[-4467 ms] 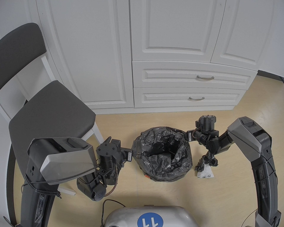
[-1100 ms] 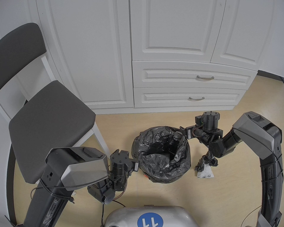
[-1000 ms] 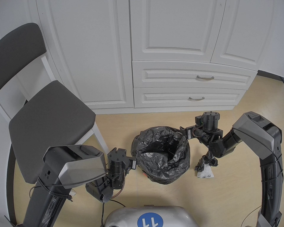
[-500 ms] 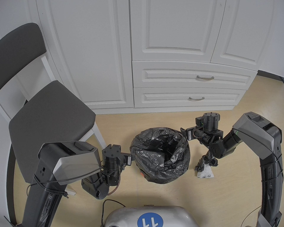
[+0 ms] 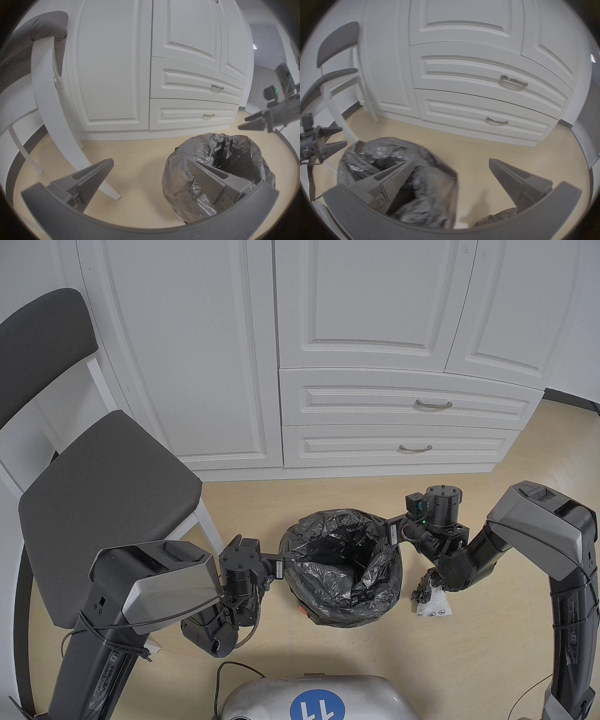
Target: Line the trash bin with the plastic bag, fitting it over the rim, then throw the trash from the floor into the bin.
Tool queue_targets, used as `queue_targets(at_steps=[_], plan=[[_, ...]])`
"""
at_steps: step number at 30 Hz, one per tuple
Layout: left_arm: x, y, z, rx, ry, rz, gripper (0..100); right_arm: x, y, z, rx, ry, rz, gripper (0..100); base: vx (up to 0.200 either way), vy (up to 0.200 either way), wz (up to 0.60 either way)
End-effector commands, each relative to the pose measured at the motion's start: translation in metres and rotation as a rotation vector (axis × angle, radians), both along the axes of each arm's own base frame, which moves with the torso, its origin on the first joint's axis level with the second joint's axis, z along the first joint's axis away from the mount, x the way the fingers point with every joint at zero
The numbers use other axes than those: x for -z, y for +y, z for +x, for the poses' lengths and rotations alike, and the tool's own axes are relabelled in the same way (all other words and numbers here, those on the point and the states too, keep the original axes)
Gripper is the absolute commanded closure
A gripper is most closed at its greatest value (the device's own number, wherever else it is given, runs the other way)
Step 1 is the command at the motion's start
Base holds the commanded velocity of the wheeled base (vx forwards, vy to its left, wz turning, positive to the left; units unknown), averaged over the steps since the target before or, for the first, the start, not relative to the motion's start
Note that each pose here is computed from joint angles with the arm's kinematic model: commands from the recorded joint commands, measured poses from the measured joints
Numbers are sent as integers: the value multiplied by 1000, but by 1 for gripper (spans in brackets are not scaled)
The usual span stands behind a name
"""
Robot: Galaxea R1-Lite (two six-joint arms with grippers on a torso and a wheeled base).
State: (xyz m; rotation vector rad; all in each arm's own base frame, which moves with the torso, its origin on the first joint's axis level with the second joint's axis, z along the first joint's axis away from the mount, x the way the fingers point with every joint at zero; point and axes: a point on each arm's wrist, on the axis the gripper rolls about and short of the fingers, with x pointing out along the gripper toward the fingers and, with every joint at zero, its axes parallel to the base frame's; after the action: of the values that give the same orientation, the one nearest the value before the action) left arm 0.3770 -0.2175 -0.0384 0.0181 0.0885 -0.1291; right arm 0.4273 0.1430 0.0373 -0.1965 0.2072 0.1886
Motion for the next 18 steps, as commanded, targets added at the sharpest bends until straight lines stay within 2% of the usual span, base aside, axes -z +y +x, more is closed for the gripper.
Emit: queue_targets(at_steps=[1,5,9,11,14,18], plan=[[8,-3,7,-3,-14,-11,0,0,20,-21,-60,5,-5,0,0,0,0],[6,-2,9,-7,-25,-24,0,17,41,-40,-140,27,-54,0,0,0,0],[1,-2,7,-11,-35,-31,0,31,49,-40,-154,38,-72,0,0,0,0],[1,-2,5,-10,-36,-30,0,30,46,-39,-149,36,-83,0,0,0,0],[3,-2,2,-7,-33,-27,0,28,31,-38,-131,37,-144,0,0,0,0],[3,-2,1,-5,-29,-24,0,27,6,-47,-124,81,-282,0,0,0,0]])
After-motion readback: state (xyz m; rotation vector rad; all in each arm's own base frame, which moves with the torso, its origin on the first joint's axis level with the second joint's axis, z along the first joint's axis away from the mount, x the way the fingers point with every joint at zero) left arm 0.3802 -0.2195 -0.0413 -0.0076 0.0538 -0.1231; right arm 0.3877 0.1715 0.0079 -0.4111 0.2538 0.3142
